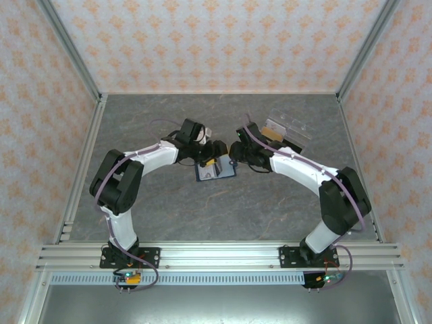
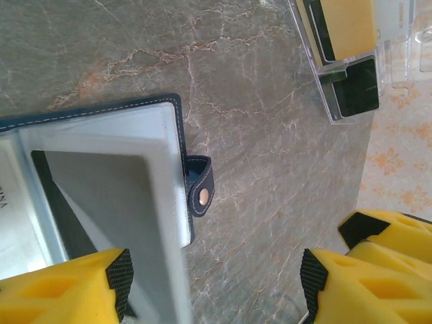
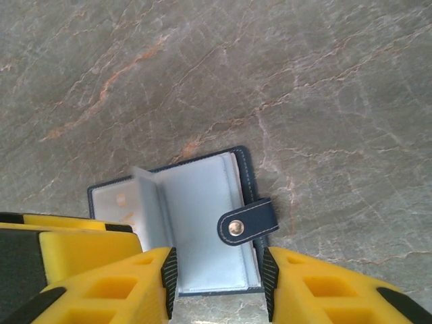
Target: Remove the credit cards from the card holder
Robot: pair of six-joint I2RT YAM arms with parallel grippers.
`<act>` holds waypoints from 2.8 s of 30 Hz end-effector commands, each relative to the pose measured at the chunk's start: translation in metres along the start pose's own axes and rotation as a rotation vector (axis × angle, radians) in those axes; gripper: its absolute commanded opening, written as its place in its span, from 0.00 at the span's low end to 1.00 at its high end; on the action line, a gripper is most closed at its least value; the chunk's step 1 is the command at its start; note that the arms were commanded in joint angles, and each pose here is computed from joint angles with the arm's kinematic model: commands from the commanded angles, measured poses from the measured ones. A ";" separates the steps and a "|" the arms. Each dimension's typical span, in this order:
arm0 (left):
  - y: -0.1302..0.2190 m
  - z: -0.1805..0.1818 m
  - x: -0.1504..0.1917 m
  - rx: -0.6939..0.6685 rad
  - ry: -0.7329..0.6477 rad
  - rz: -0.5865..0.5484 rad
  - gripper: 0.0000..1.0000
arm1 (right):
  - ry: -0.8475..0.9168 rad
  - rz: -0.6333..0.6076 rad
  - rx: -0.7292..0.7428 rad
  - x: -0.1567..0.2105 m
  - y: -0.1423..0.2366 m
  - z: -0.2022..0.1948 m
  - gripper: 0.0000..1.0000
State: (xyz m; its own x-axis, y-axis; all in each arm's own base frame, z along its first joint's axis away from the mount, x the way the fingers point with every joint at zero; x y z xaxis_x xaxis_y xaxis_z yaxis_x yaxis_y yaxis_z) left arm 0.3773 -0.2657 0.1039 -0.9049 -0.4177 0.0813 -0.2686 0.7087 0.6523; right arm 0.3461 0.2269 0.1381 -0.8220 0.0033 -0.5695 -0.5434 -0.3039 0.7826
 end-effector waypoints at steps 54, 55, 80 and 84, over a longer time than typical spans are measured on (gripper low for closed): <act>-0.010 0.052 -0.005 -0.123 0.100 -0.023 0.27 | 0.097 0.383 -0.043 0.064 -0.092 0.016 0.26; -0.010 0.051 -0.005 -0.120 0.098 -0.021 0.27 | 0.097 0.384 -0.044 0.064 -0.092 0.016 0.26; -0.010 0.063 -0.009 -0.153 0.089 -0.024 0.06 | 0.095 0.388 -0.022 0.065 -0.093 0.011 0.25; 0.007 0.059 -0.010 -0.161 0.066 -0.051 0.00 | 0.071 0.355 -0.019 0.060 -0.090 0.008 0.24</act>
State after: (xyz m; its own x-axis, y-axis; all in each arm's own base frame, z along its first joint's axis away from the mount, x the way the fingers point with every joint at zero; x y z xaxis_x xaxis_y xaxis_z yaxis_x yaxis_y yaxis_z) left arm 0.3642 -0.2355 0.0467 -0.8642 -0.4822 0.1438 -0.2201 0.6192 0.7537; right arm 0.3474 0.2756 0.0491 -0.9300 -0.1961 -0.3109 -0.2316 -0.3444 0.9098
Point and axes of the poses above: each hand's point on the last joint's axis, 136 mm out from that joint toward the fingers, its own y axis back along the fingers, its own z axis along the line the jaws close on, x = y × z, the point moved 2 cm from there along y, back along the fingers, and after that the axes turned 14 degrees about y, right-handed, at the moved point
